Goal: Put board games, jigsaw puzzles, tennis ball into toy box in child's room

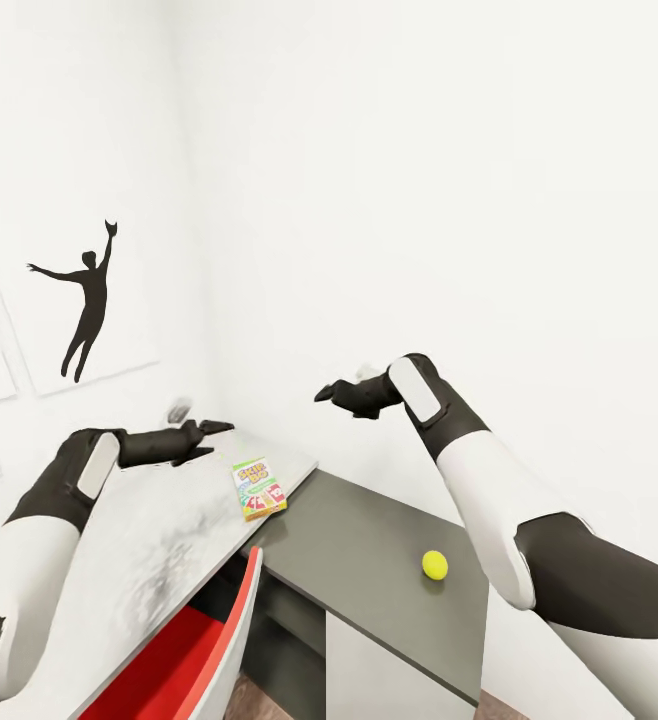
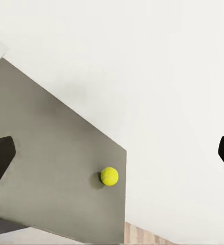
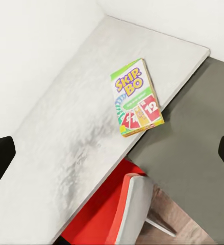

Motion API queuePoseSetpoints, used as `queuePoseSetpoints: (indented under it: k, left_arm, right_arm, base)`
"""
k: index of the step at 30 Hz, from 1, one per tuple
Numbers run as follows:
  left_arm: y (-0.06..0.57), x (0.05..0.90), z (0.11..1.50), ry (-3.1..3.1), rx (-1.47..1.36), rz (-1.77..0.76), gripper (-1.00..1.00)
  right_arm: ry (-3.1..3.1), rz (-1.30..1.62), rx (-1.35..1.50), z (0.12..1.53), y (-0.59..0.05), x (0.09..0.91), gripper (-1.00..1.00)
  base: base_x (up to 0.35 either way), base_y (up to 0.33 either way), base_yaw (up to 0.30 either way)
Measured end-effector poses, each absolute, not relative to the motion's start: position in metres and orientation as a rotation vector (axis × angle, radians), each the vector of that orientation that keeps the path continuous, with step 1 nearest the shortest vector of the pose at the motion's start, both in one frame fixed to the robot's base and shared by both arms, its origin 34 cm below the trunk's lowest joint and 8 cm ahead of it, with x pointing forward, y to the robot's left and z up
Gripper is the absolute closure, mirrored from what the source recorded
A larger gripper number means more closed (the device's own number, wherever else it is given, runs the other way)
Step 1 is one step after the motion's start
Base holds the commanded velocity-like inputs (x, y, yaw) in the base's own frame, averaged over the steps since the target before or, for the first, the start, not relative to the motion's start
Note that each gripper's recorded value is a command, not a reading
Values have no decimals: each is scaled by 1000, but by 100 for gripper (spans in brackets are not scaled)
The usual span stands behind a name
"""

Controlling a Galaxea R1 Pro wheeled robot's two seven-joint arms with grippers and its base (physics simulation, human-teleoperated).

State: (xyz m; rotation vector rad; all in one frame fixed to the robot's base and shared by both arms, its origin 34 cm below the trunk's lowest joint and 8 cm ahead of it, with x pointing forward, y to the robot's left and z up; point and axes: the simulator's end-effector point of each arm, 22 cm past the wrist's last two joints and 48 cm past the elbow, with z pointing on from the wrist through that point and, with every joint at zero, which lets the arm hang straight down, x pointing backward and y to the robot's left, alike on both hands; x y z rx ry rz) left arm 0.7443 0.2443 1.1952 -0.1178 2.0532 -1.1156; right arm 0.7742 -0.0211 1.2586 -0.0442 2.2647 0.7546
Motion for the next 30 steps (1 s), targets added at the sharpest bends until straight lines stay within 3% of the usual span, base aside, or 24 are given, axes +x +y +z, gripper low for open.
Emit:
queuePoseSetpoints:
  k: [15, 30]
  left_arm:
    - [368, 827, 1223, 2019, -484, -420, -100]
    - [342, 849, 1213, 1977, -541, -330, -100]
  right_arm:
    - [2297, 814, -89, 1212, -10, 739, -100]
    - [2166, 830, -148, 1255, -3, 737, -100]
  base:
    - [0, 0, 0]
    - [0, 0, 0]
